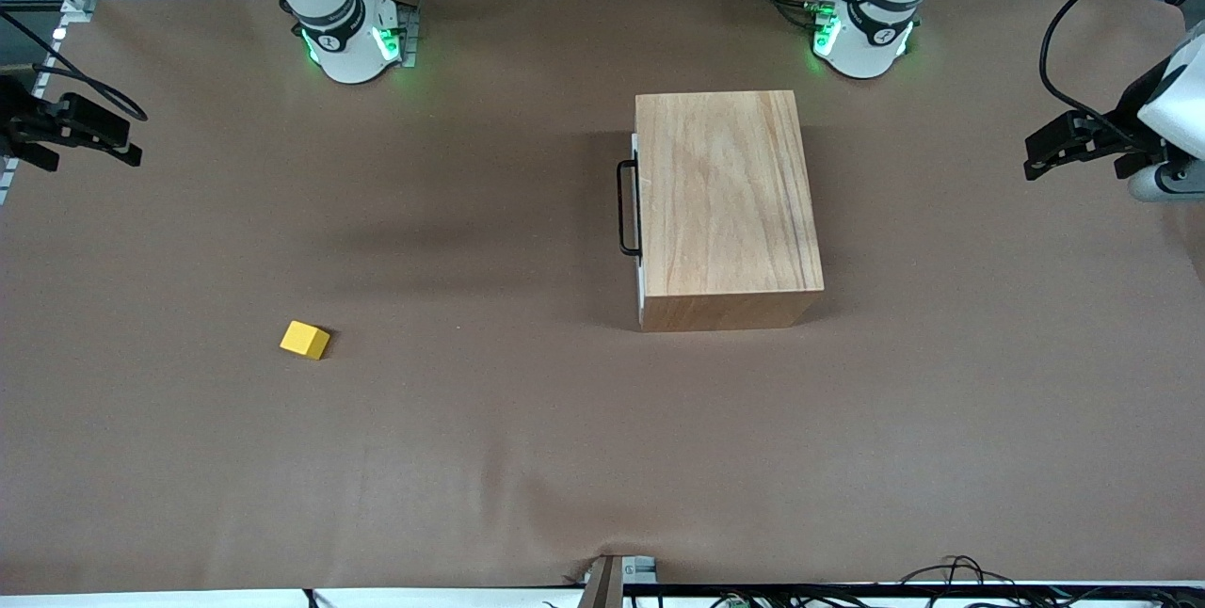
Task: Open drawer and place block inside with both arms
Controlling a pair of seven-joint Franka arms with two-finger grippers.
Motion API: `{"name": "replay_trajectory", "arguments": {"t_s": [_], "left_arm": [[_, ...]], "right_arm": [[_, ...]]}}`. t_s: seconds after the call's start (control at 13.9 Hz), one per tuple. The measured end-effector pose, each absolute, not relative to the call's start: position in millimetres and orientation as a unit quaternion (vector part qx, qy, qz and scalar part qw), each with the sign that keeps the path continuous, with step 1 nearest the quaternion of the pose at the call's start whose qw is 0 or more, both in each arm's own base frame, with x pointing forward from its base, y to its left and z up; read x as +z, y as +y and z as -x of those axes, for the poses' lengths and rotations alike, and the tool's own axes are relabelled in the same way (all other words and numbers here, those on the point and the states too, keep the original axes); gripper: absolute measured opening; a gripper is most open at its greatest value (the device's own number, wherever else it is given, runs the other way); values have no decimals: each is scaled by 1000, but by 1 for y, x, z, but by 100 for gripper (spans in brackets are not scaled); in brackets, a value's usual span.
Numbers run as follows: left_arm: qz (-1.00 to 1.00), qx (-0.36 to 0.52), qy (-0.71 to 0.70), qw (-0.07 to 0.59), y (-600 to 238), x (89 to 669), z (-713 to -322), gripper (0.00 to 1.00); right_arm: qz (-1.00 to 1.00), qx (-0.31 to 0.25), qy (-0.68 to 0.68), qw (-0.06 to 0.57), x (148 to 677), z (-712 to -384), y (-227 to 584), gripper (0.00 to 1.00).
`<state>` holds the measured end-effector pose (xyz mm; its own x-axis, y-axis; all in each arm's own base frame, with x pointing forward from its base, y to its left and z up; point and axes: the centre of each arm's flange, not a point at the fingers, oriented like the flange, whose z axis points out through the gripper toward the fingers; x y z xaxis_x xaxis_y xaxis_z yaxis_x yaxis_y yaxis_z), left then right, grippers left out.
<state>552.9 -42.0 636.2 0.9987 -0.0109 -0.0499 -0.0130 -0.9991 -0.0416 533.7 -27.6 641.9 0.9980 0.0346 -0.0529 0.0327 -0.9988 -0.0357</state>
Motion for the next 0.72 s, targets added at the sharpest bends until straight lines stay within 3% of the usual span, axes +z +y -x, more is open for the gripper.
{"name": "replay_trajectory", "arguments": {"t_s": [0.72], "left_arm": [[999, 26, 12, 20, -49, 633, -555, 100]], "right_arm": [[999, 25, -17, 11, 644, -534, -29, 100]]}}
